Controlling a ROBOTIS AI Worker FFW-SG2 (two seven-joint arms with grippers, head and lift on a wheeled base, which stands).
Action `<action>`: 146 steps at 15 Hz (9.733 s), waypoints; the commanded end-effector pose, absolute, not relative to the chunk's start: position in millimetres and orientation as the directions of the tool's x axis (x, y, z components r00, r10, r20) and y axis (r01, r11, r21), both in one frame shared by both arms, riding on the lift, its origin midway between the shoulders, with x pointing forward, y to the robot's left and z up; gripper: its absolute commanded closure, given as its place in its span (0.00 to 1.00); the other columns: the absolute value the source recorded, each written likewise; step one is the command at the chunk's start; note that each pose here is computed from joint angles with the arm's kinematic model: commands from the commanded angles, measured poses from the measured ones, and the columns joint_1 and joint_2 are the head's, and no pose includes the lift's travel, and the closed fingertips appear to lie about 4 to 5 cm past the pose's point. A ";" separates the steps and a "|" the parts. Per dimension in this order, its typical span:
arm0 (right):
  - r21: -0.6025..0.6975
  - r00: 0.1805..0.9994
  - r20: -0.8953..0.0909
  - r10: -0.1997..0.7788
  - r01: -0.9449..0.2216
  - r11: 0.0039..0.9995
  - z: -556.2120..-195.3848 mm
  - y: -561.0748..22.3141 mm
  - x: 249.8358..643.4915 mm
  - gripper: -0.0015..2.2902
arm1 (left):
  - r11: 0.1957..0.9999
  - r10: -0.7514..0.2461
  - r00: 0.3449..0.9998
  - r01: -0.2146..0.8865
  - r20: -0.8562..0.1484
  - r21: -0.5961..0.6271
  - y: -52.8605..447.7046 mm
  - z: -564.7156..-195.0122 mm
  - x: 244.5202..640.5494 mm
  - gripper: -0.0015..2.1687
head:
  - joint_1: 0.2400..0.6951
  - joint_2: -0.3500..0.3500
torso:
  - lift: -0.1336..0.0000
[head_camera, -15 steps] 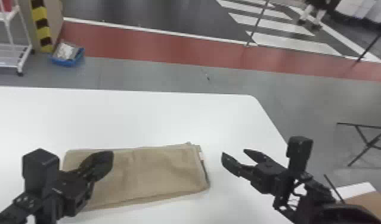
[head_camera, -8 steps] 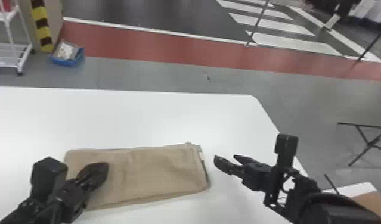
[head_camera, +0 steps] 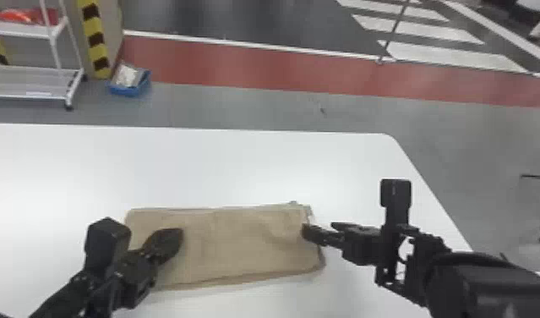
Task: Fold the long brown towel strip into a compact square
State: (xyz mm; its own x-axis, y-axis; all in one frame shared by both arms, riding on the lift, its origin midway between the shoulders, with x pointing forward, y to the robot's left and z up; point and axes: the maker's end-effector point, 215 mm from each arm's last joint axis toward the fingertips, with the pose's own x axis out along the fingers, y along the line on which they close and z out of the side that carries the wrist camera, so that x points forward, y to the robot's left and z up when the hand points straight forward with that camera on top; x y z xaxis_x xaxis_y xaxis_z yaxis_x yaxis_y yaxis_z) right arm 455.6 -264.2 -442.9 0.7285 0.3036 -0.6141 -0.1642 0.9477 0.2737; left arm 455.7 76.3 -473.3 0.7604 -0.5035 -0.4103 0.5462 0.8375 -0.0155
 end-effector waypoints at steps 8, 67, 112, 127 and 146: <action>0.292 0.639 -0.686 0.349 -0.198 0.936 -465.4 -224.2 463.5 0.20 | 0.834 -0.514 0.755 0.550 -0.407 -0.033 70.4 -469.1 461.1 0.61 | 1.00 0.22 | 0.07; 0.419 0.645 -0.395 0.655 -0.508 0.753 -340.9 -24.9 474.4 0.01 | 0.834 -0.520 0.718 0.544 -0.463 -0.093 51.8 -483.5 481.8 0.61 | 1.00 0.55 | 0.07; 0.493 0.670 -0.442 0.596 -0.373 0.786 -421.8 -149.9 528.0 0.70 | 0.920 -0.373 0.867 0.391 -0.330 -0.011 173.6 -421.6 488.3 0.55 | 1.00 0.57 | 0.07; 0.557 0.911 -0.094 0.401 -0.285 0.780 -353.5 -421.1 399.1 0.70 | 0.895 -0.438 0.833 0.437 -0.338 -0.082 142.5 -441.4 473.5 0.55 | 1.00 0.04 | 0.07; 0.590 0.885 -0.043 0.464 -0.353 0.726 -328.3 -391.5 403.6 0.70 | 0.856 -0.513 0.779 0.495 -0.360 -0.149 95.4 -434.6 413.7 0.55 | 1.00 0.00 | 0.07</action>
